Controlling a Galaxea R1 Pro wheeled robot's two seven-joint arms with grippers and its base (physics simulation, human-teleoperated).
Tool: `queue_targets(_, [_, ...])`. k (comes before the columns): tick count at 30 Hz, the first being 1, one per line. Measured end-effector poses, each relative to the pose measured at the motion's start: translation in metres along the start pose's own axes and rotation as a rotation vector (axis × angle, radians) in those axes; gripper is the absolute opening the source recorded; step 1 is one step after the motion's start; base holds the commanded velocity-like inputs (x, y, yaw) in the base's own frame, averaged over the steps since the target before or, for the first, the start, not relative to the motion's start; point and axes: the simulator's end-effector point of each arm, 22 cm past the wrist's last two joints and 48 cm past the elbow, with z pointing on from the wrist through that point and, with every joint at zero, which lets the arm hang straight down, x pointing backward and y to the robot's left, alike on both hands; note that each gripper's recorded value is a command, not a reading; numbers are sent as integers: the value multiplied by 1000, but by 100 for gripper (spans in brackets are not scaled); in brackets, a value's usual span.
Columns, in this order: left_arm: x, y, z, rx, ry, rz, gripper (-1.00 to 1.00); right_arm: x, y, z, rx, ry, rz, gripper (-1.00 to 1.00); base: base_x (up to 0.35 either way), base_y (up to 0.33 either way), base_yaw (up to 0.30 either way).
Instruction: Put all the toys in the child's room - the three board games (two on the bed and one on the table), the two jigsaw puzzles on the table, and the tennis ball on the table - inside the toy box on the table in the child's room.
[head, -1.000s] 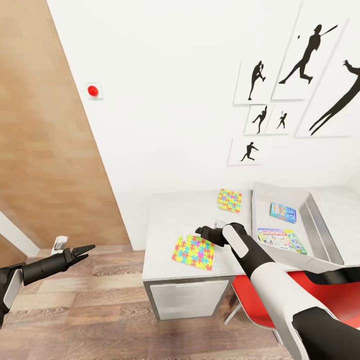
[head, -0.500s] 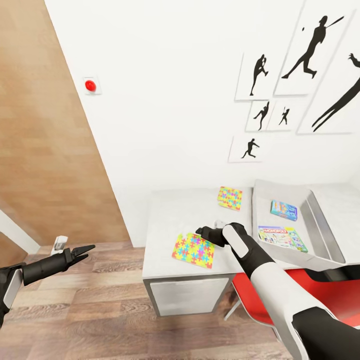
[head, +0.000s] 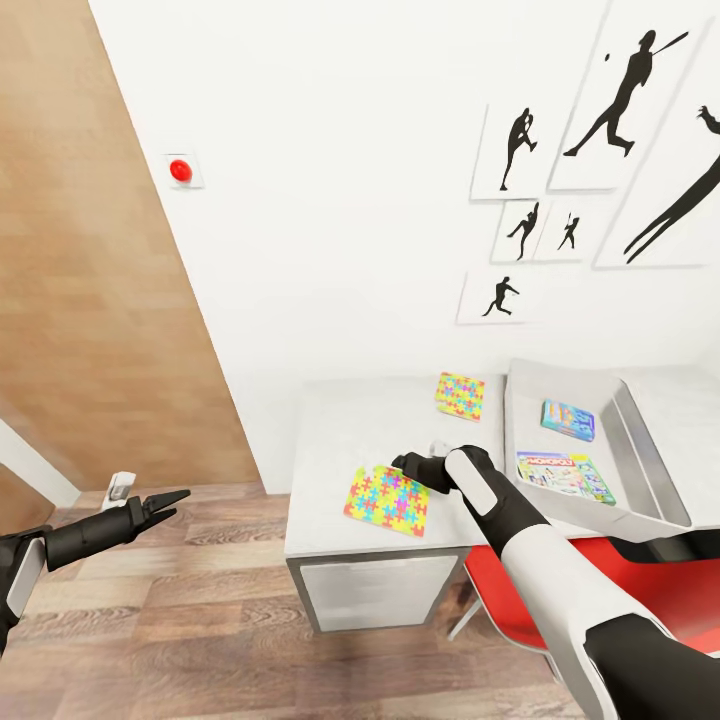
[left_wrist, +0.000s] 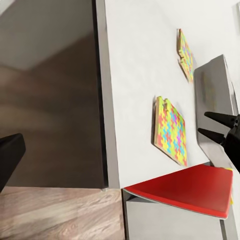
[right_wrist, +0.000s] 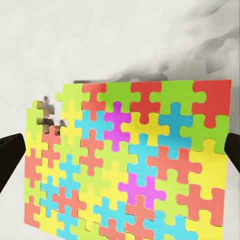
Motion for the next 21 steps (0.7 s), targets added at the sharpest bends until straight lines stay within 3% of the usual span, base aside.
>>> queue_targets(21, [2,4,1,-4,6,-6,100,14,-13,10,24,34,13,100,0,0,0])
